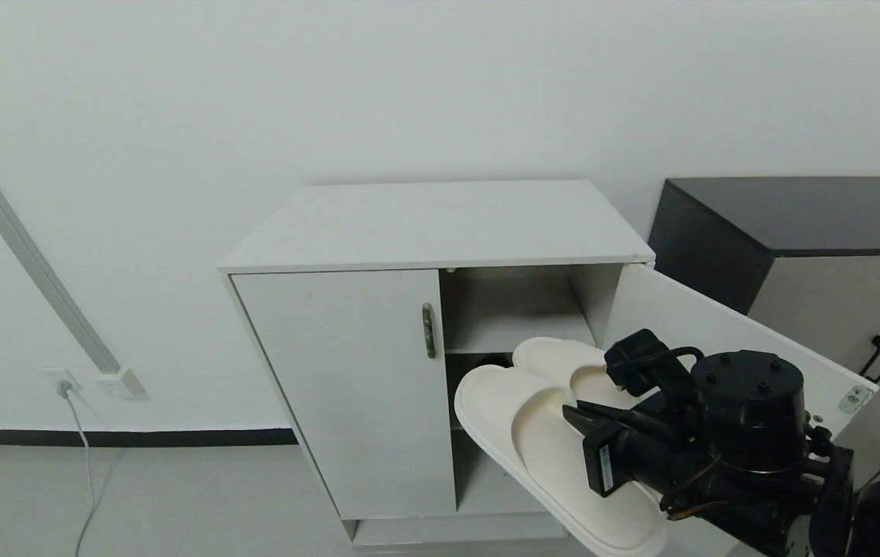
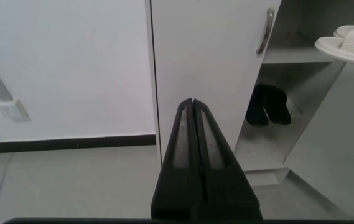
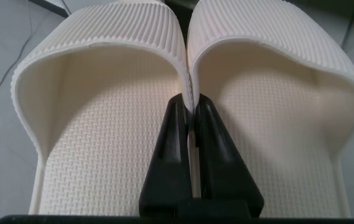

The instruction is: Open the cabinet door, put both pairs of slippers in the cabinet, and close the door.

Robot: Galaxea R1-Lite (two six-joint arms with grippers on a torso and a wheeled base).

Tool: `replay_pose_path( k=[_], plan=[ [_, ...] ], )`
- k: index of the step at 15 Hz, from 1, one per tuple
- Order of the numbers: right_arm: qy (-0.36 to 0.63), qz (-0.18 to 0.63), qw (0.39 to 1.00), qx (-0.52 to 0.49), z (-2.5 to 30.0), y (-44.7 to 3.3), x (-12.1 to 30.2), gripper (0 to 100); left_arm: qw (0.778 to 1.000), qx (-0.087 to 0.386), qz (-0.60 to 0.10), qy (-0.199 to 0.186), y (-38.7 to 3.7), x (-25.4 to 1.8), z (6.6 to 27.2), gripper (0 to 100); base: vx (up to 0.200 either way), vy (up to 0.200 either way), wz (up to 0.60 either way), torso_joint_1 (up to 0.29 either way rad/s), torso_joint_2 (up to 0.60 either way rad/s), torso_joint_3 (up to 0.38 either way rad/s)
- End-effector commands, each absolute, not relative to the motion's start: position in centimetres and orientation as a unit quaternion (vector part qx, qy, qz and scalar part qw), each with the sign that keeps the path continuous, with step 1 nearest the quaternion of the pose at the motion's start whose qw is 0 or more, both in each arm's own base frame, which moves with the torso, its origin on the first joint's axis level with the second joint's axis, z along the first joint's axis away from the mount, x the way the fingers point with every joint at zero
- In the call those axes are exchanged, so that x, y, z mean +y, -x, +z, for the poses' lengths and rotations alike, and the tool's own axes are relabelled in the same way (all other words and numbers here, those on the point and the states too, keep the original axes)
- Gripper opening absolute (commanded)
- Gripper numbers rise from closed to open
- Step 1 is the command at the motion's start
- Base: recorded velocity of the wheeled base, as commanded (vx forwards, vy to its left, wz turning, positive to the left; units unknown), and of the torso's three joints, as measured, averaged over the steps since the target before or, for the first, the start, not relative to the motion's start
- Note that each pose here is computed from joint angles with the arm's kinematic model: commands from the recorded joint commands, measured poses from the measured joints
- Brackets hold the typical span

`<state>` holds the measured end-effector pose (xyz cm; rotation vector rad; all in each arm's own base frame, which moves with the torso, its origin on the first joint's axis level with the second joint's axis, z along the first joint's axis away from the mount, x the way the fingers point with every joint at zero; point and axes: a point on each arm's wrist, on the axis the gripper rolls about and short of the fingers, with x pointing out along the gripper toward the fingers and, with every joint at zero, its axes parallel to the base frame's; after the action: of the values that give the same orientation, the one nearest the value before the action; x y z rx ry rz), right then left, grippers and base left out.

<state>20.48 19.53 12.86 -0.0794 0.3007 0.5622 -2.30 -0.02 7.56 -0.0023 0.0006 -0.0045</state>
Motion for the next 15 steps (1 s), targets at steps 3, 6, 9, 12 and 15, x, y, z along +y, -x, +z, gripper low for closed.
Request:
replay_pose_path(
  k=[3, 6, 9, 12, 15],
  plan=[
    [0.040, 0.277, 0.948, 0.149, 12.76, -20.51, 19.63, 0, 1.000, 0.001, -0.002, 0.002, 2.29, -0.02, 7.56, 0, 0.000, 0.000, 0.00, -0.180, 0.51, 0.318],
    [0.041, 0.279, 0.948, 0.149, 12.73, -20.40, 19.70, 0, 1.000, 0.001, -0.002, 0.002, 2.29, -0.02, 7.56, 0, 0.000, 0.000, 0.00, -0.162, 0.49, 0.323],
    [0.041, 0.280, 0.947, 0.150, 12.73, -20.37, 19.74, 0, 1.000, 0.001, -0.003, 0.001, 2.29, -0.02, 7.56, 0, 0.000, 0.000, 0.00, -0.133, 0.47, 0.343],
    [0.041, 0.280, 0.947, 0.150, 12.73, -20.37, 19.74, 0, 1.000, 0.001, -0.002, 0.001, 2.29, -0.02, 7.56, 0, 0.000, 0.000, 0.00, -0.123, 0.47, 0.346],
    [0.041, 0.280, 0.947, 0.150, 12.73, -20.37, 19.74, 0, 1.000, 0.001, -0.003, 0.001, 2.29, -0.02, 7.56, 0, 0.000, 0.000, 0.00, -0.082, 0.45, 0.365]
  ],
)
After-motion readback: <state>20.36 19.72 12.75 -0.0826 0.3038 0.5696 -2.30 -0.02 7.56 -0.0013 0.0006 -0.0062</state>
